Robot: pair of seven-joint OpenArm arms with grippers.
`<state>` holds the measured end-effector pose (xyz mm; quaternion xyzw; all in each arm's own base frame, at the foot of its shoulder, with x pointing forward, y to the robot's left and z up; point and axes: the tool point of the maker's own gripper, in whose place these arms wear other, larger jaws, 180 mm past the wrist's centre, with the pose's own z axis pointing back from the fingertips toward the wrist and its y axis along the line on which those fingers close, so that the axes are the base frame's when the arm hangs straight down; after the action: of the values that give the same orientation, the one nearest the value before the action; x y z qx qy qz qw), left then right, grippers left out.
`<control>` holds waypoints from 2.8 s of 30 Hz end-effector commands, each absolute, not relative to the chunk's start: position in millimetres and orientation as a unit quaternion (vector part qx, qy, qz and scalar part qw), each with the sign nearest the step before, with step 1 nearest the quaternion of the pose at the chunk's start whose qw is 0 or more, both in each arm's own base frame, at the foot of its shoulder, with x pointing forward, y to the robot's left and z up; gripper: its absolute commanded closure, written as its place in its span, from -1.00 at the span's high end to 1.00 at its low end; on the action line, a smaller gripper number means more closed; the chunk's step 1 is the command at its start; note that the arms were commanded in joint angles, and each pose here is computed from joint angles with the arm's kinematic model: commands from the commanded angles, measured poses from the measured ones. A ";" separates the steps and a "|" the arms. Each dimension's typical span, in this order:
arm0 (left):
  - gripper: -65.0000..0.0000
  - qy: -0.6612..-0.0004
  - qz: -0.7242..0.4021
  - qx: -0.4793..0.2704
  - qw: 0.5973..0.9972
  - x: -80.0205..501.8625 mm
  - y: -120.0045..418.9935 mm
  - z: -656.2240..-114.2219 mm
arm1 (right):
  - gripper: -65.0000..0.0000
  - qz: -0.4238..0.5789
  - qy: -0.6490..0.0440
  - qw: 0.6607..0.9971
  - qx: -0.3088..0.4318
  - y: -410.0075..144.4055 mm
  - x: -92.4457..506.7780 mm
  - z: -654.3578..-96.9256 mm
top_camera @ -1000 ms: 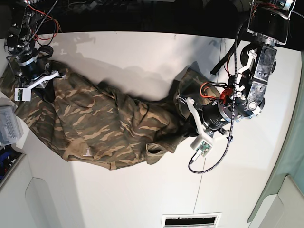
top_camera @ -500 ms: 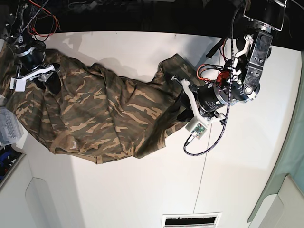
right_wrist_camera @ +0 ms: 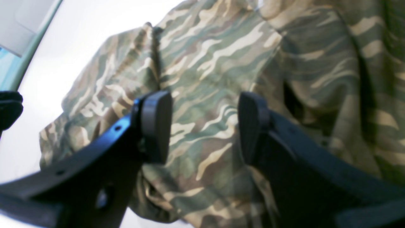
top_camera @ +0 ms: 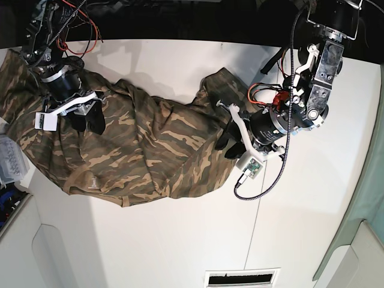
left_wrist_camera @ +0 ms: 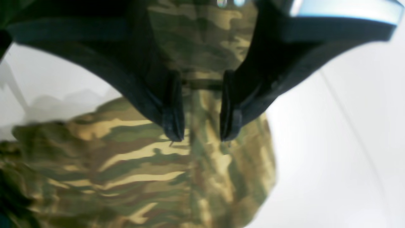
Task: Layout the t-shirt on the table in an organized manner, then fold the t-shirt properly
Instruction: 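Lift and drag the shirt with both grippers to spread it, then regrasp the shirt fabric with the right gripper near the collar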
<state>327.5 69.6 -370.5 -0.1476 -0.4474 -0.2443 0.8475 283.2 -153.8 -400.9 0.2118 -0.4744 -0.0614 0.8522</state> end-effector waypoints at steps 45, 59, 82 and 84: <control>-1.00 -0.417 -0.163 -0.095 0.889 372.2 56.5 -425.7 | -1.00 -0.135 -0.431 0.887 0.099 -206.6 289.6 -459.9; -1.00 -0.501 -0.213 -0.083 0.835 334.0 95.8 -329.8 | -1.00 -0.131 -0.426 0.891 0.091 -219.7 288.3 -458.7; -0.57 -0.486 -0.198 -0.114 0.843 319.9 81.0 -342.8 | -0.51 -0.096 -0.413 0.846 0.323 -93.9 272.1 -425.8; -0.57 -0.480 -0.198 -0.113 0.847 318.8 82.0 -346.1 | -0.49 -0.086 -0.439 0.835 0.319 -96.5 282.2 -408.8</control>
<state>310.9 83.1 -359.4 -0.1102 -0.4587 -0.1998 0.8588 269.8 -95.0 -425.3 0.3127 -0.4099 -0.0889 0.8522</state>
